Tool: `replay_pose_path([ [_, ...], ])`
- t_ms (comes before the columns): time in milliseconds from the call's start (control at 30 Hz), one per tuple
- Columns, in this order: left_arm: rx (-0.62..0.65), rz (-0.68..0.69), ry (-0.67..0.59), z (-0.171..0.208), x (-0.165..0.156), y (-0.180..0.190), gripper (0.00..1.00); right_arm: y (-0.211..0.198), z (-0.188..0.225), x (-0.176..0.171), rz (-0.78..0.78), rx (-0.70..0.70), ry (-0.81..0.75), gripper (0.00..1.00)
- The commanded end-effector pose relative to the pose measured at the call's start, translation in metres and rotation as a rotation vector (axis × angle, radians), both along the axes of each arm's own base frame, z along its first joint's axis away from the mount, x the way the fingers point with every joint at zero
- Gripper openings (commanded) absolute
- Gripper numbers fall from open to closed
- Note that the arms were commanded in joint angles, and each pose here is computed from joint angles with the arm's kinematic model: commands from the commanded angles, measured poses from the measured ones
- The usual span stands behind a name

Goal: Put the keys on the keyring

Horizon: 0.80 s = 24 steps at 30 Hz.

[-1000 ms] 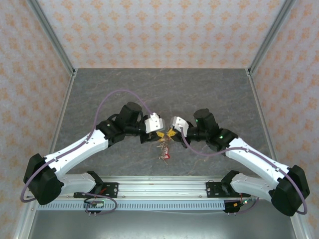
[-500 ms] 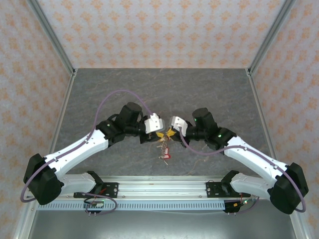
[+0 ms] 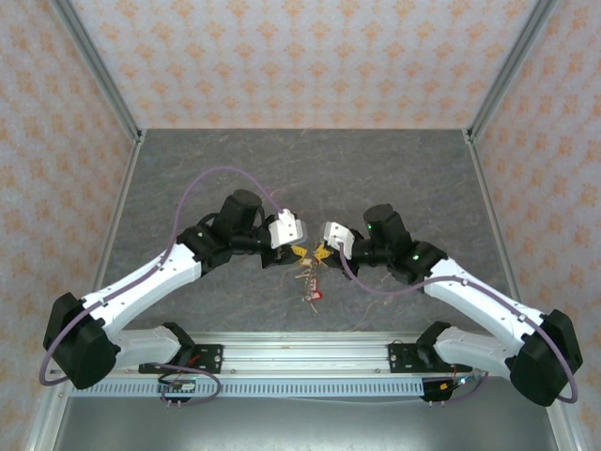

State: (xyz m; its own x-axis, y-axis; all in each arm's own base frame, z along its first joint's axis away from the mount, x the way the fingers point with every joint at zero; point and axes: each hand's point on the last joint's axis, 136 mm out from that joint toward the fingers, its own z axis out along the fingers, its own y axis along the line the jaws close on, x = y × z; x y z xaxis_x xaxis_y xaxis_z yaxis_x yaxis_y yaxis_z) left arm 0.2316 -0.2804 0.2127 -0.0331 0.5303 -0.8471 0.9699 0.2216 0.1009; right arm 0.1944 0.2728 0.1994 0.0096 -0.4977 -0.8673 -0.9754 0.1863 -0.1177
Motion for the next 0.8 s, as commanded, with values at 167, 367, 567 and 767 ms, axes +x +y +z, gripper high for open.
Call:
replay_pose_path([
  [167,-0.033,-0.078,0.067,0.0,-0.012,-0.008,0.34,0.007,0.032,-0.004,0.055,0.084,-0.094,0.0],
  [367,-0.031,-0.117,0.093,-0.001,-0.015,-0.013,0.34,0.009,0.033,-0.004,0.06,0.099,-0.096,0.0],
  [567,-0.024,-0.129,0.092,0.001,-0.012,-0.016,0.31,0.012,0.034,-0.004,0.07,0.109,-0.093,0.0],
  [767,-0.01,-0.138,0.097,-0.001,-0.012,-0.018,0.16,0.014,0.034,-0.003,0.074,0.111,-0.088,0.0],
])
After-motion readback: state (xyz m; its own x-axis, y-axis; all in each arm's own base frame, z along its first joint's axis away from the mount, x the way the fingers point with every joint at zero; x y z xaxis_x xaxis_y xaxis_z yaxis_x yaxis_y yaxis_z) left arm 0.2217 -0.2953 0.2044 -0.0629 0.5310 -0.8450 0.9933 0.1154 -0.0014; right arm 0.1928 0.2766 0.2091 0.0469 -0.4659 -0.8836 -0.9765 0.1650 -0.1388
